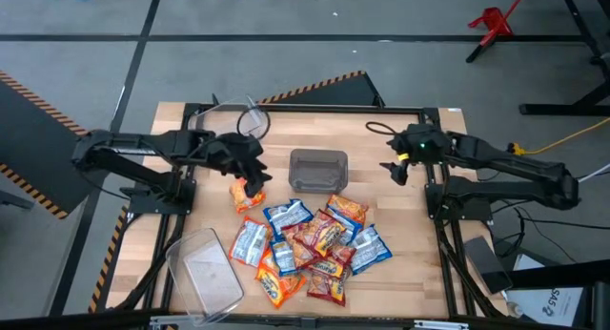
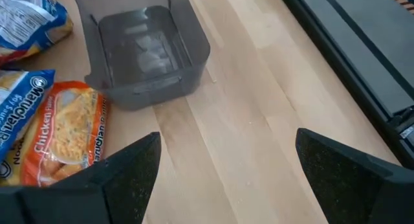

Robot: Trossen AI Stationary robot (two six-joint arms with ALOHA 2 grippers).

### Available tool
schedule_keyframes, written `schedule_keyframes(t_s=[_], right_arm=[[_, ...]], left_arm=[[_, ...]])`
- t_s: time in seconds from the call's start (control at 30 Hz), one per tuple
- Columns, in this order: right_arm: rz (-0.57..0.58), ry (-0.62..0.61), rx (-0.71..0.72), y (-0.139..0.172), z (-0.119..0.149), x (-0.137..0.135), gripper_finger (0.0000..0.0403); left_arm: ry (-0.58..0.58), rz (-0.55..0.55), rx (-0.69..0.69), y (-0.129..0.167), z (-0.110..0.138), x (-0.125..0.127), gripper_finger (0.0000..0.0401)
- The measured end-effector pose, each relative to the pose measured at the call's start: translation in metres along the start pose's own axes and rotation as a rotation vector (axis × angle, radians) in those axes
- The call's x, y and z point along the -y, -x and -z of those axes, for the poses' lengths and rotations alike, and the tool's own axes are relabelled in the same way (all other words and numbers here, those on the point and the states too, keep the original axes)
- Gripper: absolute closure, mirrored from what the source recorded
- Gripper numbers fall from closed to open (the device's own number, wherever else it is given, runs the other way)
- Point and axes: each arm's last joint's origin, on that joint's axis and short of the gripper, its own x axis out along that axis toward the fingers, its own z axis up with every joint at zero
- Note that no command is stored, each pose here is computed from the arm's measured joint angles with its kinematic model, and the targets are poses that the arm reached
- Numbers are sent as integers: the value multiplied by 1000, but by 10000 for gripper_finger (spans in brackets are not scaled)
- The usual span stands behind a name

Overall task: Sort Maruchan noodles
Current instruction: Put the orange noodle pack into the top transparent bin

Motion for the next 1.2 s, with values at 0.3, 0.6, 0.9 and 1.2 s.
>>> schedule_keyframes(t_s=[0.3, 0.6, 0.9, 1.2], right_arm=[[-2, 1, -11, -5, -2, 0, 59], [-2, -1, -7, -5, -2, 0, 59], [-2, -3, -9, -5, -2, 0, 59], [-2, -3, -9, -5, -2, 0, 59]], left_arm=[[-66, -94, -182, -31, 32, -6, 215], [-152, -199, -305, -66, 56, -6, 215], [-239, -334, -424, -102, 76, -5, 215], [-276, -413, -539, -130, 93, -9, 215]])
